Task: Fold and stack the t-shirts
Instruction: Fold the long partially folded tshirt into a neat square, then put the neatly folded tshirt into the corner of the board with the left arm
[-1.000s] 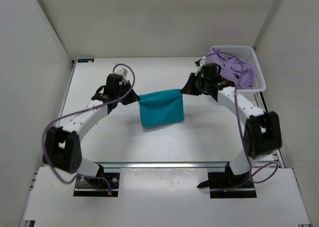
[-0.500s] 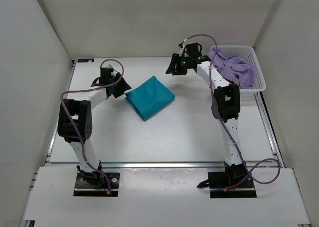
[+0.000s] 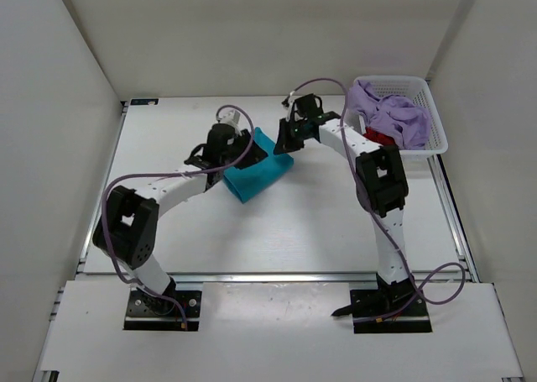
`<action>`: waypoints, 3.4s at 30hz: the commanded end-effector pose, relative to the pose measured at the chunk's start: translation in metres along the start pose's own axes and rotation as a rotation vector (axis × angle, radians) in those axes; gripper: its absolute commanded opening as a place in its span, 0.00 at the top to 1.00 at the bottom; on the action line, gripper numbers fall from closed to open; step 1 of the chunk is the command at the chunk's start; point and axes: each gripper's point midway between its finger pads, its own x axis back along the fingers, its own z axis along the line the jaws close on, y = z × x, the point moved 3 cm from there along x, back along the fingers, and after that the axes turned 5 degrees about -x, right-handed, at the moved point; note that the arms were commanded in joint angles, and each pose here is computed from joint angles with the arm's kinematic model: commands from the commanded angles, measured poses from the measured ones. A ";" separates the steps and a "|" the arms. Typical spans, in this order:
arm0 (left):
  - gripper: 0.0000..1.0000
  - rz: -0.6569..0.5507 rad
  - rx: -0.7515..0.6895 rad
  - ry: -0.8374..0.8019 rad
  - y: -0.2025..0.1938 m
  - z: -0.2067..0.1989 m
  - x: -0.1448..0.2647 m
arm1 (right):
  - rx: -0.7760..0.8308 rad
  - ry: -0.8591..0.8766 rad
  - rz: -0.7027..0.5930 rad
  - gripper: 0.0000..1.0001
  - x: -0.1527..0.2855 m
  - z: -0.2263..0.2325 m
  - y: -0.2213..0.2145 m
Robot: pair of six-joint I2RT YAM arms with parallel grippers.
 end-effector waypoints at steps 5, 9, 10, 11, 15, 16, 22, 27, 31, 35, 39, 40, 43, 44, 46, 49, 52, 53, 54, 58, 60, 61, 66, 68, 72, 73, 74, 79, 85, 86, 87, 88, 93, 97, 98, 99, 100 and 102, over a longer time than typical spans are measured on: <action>0.63 0.160 0.058 0.085 -0.076 0.052 -0.019 | -0.074 0.008 0.003 1.00 -0.016 -0.031 -0.035; 0.64 0.181 0.105 0.131 -0.098 0.088 -0.007 | -0.138 0.007 -0.026 1.00 -0.011 -0.046 -0.058; 0.64 0.189 0.112 0.138 -0.105 0.093 -0.001 | -0.162 -0.003 -0.002 1.00 -0.008 -0.051 -0.075; 0.64 0.205 0.120 0.143 -0.112 0.099 0.006 | -0.177 0.001 -0.002 1.00 -0.004 -0.051 -0.086; 0.64 0.198 0.124 0.133 -0.123 0.103 0.032 | -0.236 -0.019 0.038 1.00 0.014 -0.051 -0.147; 0.64 0.200 0.125 0.134 -0.128 0.106 0.038 | -0.216 0.017 0.001 1.00 0.021 -0.038 -0.142; 0.62 0.144 0.126 0.066 -0.121 0.087 0.080 | -0.174 0.053 -0.057 0.88 0.063 -0.014 -0.141; 0.59 0.002 0.040 -0.029 -0.057 0.029 0.080 | -0.093 0.072 -0.170 0.79 0.084 0.008 -0.097; 0.61 0.061 0.048 -0.054 -0.048 0.019 0.037 | -0.053 0.121 -0.181 1.00 0.067 0.017 -0.065; 0.63 0.097 0.089 -0.032 -0.034 0.029 -0.009 | -0.070 0.128 -0.208 1.00 0.037 -0.002 -0.043; 0.65 0.128 0.132 0.078 -0.039 0.074 -0.037 | -0.122 0.088 -0.171 1.00 0.008 -0.035 -0.033; 0.65 0.129 0.145 0.096 -0.043 0.084 -0.040 | -0.149 0.084 -0.158 1.00 0.004 -0.045 -0.033; 0.65 0.118 0.176 0.128 -0.045 0.107 -0.037 | -0.177 0.089 -0.148 1.00 -0.003 -0.059 -0.037; 0.65 0.106 0.186 0.134 -0.042 0.112 -0.035 | -0.186 0.098 -0.153 1.00 -0.002 -0.060 -0.037; 0.65 0.089 0.194 0.117 -0.042 0.114 -0.032 | -0.200 0.089 -0.138 1.00 -0.006 -0.067 -0.042; 0.64 0.061 0.242 0.084 -0.041 0.115 -0.024 | -0.200 0.079 -0.125 1.00 -0.007 -0.070 -0.044; 0.58 -0.017 0.289 -0.008 -0.023 0.101 -0.006 | -0.195 0.095 -0.140 1.00 0.000 -0.062 -0.037; 0.57 -0.036 0.277 -0.024 -0.017 0.095 0.001 | -0.177 0.108 -0.152 1.00 0.006 -0.055 -0.032; 0.55 -0.071 0.260 -0.030 -0.007 0.088 0.009 | -0.165 0.113 -0.161 0.97 0.009 -0.051 -0.029; 0.48 -0.155 0.168 0.081 0.003 0.091 0.037 | -0.093 0.171 -0.223 0.72 0.032 -0.007 -0.011; 0.44 -0.148 0.143 0.152 -0.003 0.105 0.049 | -0.068 0.202 -0.233 0.58 0.039 0.011 -0.011; 0.41 -0.132 0.133 0.162 -0.007 0.106 0.053 | -0.057 0.214 -0.241 0.53 0.045 0.021 -0.011; 0.31 0.067 0.074 0.252 -0.053 0.123 0.048 | -0.061 0.253 -0.328 0.32 0.074 0.048 -0.026; 0.30 0.148 0.072 0.235 -0.077 0.123 0.045 | -0.094 0.276 -0.343 0.30 0.084 0.052 -0.050; 0.27 0.221 0.064 0.223 -0.100 0.122 0.035 | -0.100 0.336 -0.322 0.29 0.094 0.060 -0.083; 0.27 0.239 0.062 0.200 -0.104 0.118 0.031 | -0.094 0.338 -0.315 0.28 0.096 0.059 -0.089; 0.27 0.241 0.061 0.203 -0.104 0.119 0.026 | -0.093 0.346 -0.329 0.29 0.103 0.061 -0.089; 0.60 0.310 0.099 0.123 -0.123 0.107 -0.008 | -0.104 0.357 -0.338 0.29 0.113 0.053 -0.108; 0.99 0.231 0.110 0.063 -0.077 0.077 -0.064 | -0.120 0.343 -0.325 0.28 0.123 0.037 -0.129; 1.00 0.193 0.117 0.058 -0.054 0.077 -0.072 | -0.122 0.330 -0.346 0.28 0.128 0.031 -0.128; 1.00 0.135 0.140 0.063 -0.023 0.082 -0.077 | -0.120 0.328 -0.340 0.28 0.130 0.030 -0.129; 1.00 0.105 0.152 0.057 -0.005 0.083 -0.082 | -0.122 0.322 -0.354 0.29 0.133 0.025 -0.127; 1.00 -0.091 0.242 0.212 0.101 0.176 -0.055 | -0.142 0.330 -0.340 0.29 0.132 0.017 -0.128; 1.00 -0.265 0.378 0.314 0.145 0.257 -0.002 | -0.137 0.364 -0.295 0.29 0.123 0.024 -0.135; 1.00 -0.304 0.414 0.344 0.152 0.275 0.012 | -0.139 0.358 -0.297 0.29 0.122 0.021 -0.135; 1.00 -0.336 0.450 0.379 0.153 0.297 0.025 | -0.130 0.372 -0.278 0.29 0.120 0.025 -0.140; 1.00 -0.354 0.475 0.403 0.150 0.311 0.034 | -0.119 0.381 -0.272 0.29 0.119 0.029 -0.140; 1.00 -0.387 0.518 0.442 0.143 0.331 0.046 | -0.119 0.388 -0.257 0.29 0.118 0.031 -0.144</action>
